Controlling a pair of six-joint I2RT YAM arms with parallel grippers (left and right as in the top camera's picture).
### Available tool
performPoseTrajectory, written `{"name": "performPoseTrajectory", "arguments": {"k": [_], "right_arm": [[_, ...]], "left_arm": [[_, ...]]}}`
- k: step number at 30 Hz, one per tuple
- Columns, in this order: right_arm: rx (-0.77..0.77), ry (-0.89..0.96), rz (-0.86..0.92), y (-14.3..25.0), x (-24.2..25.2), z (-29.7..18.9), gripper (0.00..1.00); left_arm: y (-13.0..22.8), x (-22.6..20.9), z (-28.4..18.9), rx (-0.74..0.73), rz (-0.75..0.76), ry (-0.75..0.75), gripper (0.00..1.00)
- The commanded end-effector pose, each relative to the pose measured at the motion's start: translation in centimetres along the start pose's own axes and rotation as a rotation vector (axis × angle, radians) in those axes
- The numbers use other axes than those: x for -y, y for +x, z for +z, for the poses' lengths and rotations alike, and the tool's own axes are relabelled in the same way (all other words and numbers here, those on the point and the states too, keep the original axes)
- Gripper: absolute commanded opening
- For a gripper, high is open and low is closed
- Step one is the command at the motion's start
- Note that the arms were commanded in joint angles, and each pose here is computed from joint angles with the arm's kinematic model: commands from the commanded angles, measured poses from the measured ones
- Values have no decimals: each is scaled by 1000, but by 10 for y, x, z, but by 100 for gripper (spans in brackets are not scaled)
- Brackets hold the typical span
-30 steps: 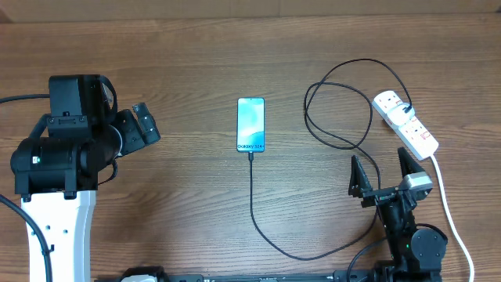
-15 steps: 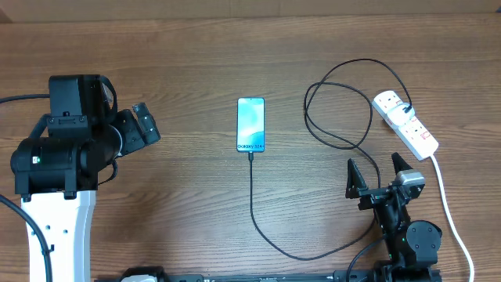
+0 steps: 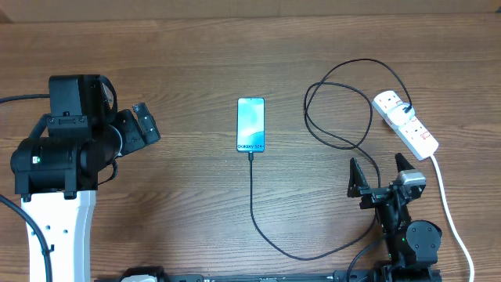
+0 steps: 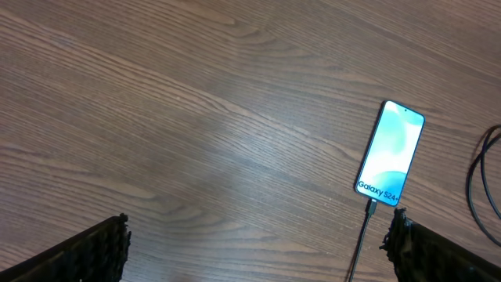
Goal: Plug charger to phone and switch on socket
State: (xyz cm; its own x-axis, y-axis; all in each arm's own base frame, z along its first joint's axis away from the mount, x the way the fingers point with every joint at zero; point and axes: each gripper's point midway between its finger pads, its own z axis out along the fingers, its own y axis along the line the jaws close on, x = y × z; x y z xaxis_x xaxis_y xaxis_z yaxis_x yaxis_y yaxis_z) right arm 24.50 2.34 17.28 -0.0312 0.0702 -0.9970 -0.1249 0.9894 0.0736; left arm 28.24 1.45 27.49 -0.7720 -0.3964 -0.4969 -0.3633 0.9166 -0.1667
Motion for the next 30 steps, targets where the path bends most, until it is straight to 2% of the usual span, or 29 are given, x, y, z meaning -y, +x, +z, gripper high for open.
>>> {"name": "performPoseTrajectory", "arguments": {"k": [1, 30], "right_arm": [[0, 5, -74, 3, 1, 0, 100], [-1, 20, -74, 3, 3, 0, 100]], "left_arm": [[-1, 0, 0, 1, 14, 2, 100], [-1, 0, 0, 1, 14, 2, 99]]}}
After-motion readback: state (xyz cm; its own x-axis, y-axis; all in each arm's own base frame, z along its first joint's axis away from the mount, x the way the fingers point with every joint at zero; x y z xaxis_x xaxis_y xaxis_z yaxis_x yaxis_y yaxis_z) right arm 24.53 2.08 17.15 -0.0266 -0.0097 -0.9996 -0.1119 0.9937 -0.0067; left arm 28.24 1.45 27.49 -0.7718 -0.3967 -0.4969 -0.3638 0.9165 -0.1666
